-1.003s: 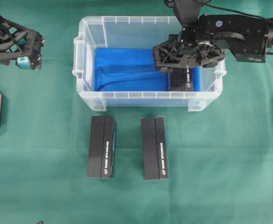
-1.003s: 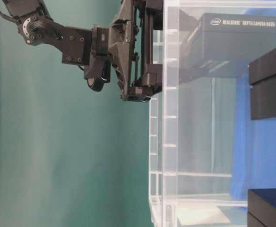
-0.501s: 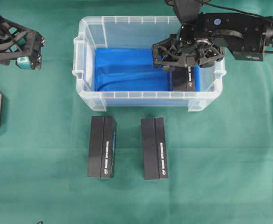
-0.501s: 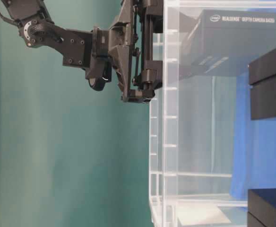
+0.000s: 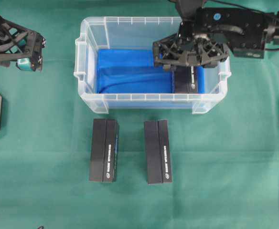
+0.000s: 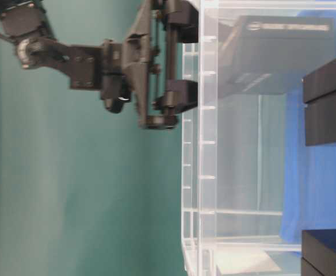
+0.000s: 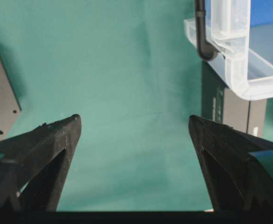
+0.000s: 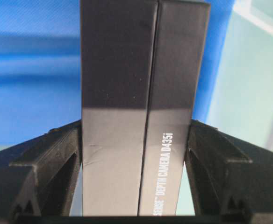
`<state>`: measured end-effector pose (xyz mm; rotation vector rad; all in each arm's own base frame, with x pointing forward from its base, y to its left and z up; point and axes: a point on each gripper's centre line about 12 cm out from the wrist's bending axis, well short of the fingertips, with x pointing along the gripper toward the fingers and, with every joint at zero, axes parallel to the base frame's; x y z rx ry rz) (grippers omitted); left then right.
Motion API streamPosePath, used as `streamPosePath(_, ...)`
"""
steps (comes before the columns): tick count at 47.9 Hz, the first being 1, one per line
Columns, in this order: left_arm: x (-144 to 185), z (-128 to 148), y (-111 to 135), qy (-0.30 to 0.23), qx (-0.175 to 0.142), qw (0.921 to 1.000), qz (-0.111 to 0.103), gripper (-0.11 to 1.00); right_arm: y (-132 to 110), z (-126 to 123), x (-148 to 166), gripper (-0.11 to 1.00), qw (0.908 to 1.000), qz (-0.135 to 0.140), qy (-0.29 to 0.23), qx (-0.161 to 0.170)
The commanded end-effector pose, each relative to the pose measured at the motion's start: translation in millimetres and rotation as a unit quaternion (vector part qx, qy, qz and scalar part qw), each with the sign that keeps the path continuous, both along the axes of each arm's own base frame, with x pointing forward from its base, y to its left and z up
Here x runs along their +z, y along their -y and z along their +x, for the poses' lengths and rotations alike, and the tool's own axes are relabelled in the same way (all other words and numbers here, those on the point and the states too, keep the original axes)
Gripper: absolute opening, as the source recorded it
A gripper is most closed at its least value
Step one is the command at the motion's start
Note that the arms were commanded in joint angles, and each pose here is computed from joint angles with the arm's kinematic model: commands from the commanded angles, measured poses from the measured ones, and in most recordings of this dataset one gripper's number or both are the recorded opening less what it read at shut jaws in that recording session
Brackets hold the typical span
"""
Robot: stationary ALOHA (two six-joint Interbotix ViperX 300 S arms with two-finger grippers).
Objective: Take out the box from the case.
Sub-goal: 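Lift the black box upward out of the bin with the right gripper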
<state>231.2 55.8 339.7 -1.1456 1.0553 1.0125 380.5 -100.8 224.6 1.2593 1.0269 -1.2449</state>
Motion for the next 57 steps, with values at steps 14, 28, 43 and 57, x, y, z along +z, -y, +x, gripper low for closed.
streamPosePath(14,9,0,3,0.016,-0.008,0.9998,0.006,0.97,0,-6,92,0.65,0.9991,-0.011,0.041,-0.006)
streamPosePath(28,9,0,4,0.016,-0.011,0.9998,0.006,0.97,0,-10,134,0.65,0.9988,-0.018,0.044,-0.011)
streamPosePath(43,9,0,4,0.016,-0.011,0.9998,0.006,0.97,-1,-14,158,0.65,0.9985,-0.019,0.049,-0.014)
streamPosePath(57,9,0,4,0.015,-0.01,0.9998,0.006,0.97,-3,-19,168,0.65,0.999,-0.016,0.04,-0.015)
